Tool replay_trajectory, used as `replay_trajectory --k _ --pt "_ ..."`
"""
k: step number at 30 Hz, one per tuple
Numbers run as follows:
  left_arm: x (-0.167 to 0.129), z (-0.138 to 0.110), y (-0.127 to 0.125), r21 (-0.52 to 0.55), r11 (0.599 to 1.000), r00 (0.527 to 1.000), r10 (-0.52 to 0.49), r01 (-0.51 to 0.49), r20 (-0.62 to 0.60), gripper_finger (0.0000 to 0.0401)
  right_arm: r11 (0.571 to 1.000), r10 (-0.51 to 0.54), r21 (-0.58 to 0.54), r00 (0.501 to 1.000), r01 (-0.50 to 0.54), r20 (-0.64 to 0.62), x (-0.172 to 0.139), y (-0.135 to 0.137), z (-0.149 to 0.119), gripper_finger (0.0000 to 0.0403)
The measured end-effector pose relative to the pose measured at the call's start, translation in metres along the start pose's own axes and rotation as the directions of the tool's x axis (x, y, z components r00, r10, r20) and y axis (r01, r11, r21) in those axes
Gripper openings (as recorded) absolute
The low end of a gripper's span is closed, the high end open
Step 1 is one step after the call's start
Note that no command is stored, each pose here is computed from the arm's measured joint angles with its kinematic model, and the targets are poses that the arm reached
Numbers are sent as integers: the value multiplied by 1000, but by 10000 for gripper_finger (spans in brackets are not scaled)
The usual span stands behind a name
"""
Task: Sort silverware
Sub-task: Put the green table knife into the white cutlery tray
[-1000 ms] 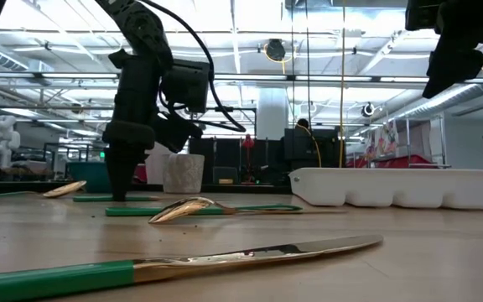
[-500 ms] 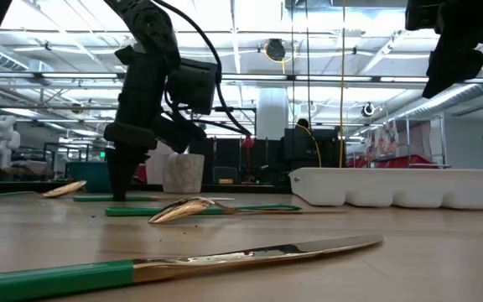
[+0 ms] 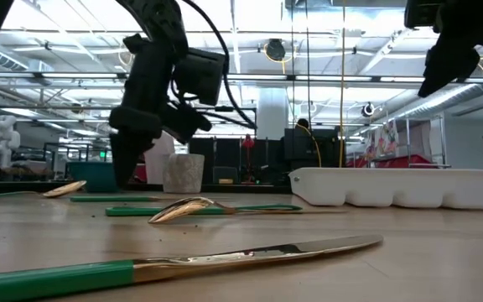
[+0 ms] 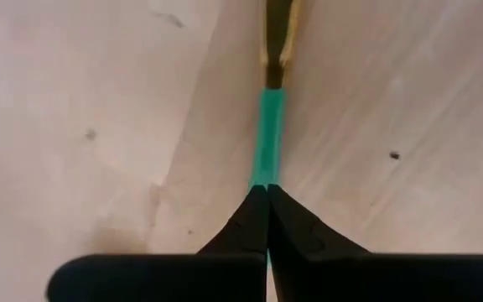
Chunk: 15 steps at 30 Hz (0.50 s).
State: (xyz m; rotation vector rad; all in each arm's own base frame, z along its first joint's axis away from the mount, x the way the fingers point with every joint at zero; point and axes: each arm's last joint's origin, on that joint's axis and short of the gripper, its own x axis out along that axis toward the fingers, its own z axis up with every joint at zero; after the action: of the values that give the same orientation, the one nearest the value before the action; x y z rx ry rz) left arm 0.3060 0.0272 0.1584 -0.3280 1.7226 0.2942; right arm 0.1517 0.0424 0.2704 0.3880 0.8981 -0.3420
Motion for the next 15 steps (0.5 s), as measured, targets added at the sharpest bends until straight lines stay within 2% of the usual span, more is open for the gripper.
replay_trajectory --k 4,8,13,15 --pt "-16 -7 3 -23 999 999 33 -32 38 1 998 -17 -62 999 19 27 8 5 5 263" --pt "-50 -26 6 -42 999 985 21 -14 172 3 987 -60 -151 996 49 -67 35 12 9 269" --pt "-92 -63 13 -113 991 931 -27 73 364 21 981 -4 -196 997 -11 -79 80 28 32 269" --pt "-103 -75 16 -108 989 902 -41 96 429 24 978 19 -206 997 -35 -79 94 33 46 269"
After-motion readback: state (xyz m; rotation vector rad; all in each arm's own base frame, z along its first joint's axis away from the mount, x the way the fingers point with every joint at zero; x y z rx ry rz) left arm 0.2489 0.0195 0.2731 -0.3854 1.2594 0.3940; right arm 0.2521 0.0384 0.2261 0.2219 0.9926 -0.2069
